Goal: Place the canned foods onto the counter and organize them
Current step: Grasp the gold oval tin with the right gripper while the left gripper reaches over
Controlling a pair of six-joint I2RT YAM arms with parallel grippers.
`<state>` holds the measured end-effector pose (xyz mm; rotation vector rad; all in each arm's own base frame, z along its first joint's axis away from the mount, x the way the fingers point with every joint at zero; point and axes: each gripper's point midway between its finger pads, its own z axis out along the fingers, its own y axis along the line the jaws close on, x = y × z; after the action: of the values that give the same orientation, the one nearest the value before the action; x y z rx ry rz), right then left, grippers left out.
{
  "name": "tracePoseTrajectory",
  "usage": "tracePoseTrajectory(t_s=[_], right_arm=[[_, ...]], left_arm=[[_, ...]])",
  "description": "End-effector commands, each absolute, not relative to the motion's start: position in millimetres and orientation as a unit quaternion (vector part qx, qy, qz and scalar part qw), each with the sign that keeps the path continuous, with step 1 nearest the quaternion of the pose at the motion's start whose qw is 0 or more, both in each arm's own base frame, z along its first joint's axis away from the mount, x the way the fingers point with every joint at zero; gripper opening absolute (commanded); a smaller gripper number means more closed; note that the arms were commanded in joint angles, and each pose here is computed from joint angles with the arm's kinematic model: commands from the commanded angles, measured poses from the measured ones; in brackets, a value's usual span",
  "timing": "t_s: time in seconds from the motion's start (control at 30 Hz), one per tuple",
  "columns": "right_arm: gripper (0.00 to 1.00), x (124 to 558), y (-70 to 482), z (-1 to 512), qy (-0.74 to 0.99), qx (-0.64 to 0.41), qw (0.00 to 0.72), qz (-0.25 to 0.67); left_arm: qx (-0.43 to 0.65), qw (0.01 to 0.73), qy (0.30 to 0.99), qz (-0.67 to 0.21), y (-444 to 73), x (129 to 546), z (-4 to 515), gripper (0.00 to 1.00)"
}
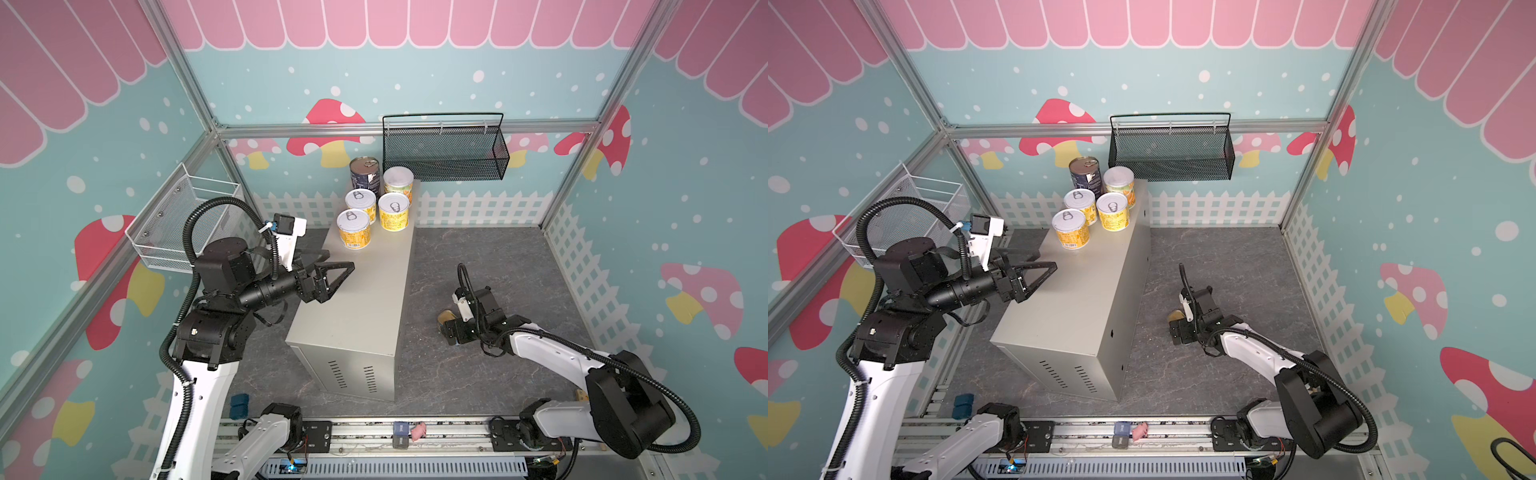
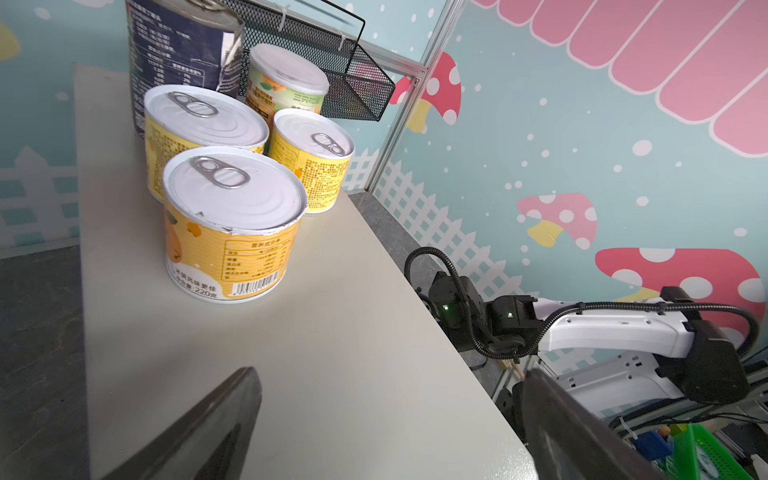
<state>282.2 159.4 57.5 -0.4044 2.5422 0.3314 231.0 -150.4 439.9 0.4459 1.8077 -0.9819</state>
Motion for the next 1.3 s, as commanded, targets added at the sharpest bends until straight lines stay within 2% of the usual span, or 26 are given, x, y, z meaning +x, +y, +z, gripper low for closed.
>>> tracePoseTrajectory(t_s=[0.0, 0.17, 0.53, 0.87, 1.27], right_arm=[[0.93, 286, 155, 56, 0.94, -0.15, 0.287, 0.112], [0.89, 281, 155, 49, 0.94, -0.157, 0.281, 0.113], [0.81, 277, 161, 44, 0.938, -0.159, 0.278, 0.135], [0.73, 274, 172, 37, 0.935, -0.176, 0.267, 0.156], [0.55, 277, 175, 55, 0.925, -0.186, 0.294, 0.153]], left_arm=[[0.237, 0.472, 0.729, -0.435, -166, 208, 439, 0.99], [0.313, 0.413, 0.729, -0.447, -199, 181, 426, 0.99], [0.41, 0.341, 0.772, -0.346, -264, 181, 384, 0.99], [0.459, 0.32, 0.768, -0.311, -309, 177, 376, 0.99], [0.461, 0.351, 0.768, -0.275, -320, 181, 387, 0.99]])
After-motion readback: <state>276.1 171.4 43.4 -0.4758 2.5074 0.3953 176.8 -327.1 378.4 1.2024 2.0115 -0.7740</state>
